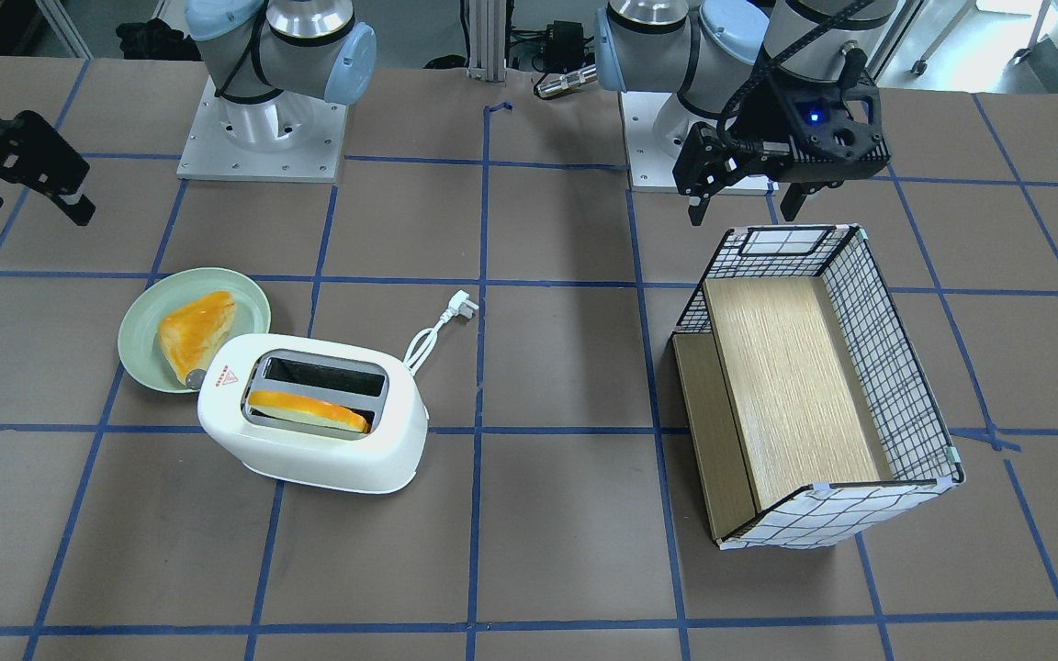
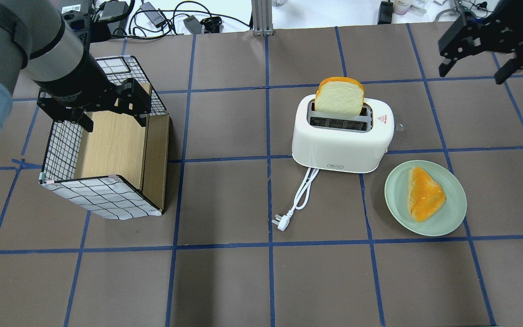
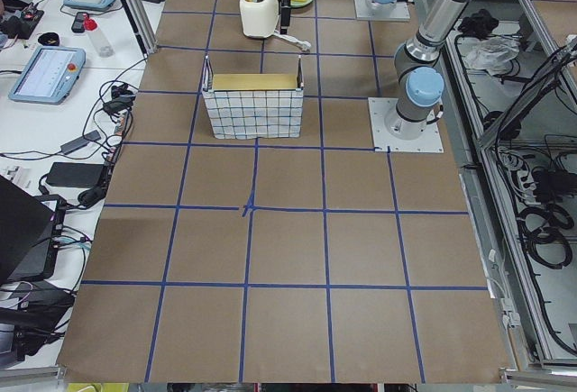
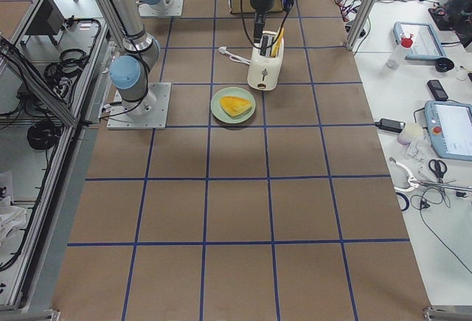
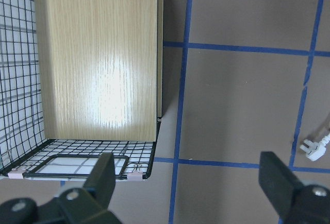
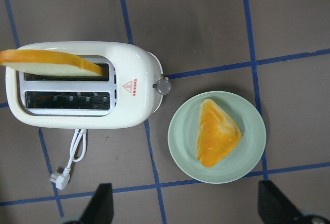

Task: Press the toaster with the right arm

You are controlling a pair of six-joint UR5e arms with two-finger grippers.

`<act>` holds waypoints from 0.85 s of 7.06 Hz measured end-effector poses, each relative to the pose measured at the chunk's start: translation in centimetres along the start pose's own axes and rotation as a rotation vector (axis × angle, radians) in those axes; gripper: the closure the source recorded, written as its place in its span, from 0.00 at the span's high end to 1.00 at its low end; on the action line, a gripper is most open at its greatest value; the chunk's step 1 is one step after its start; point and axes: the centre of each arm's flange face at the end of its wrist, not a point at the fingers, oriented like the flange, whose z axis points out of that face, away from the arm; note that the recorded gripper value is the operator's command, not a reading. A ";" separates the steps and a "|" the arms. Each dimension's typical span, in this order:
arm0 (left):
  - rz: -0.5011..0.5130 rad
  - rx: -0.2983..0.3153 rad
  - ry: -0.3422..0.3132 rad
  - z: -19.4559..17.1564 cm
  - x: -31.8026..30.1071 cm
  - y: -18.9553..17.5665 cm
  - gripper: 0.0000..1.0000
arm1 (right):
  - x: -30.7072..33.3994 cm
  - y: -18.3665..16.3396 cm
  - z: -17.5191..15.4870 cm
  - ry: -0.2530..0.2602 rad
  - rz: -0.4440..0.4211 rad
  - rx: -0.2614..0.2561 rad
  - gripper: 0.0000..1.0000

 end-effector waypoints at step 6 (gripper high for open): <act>0.000 0.000 0.000 0.0 0.0 0.0 1.00 | -9.0 0.6 1.3 0.025 -0.056 0.076 1.00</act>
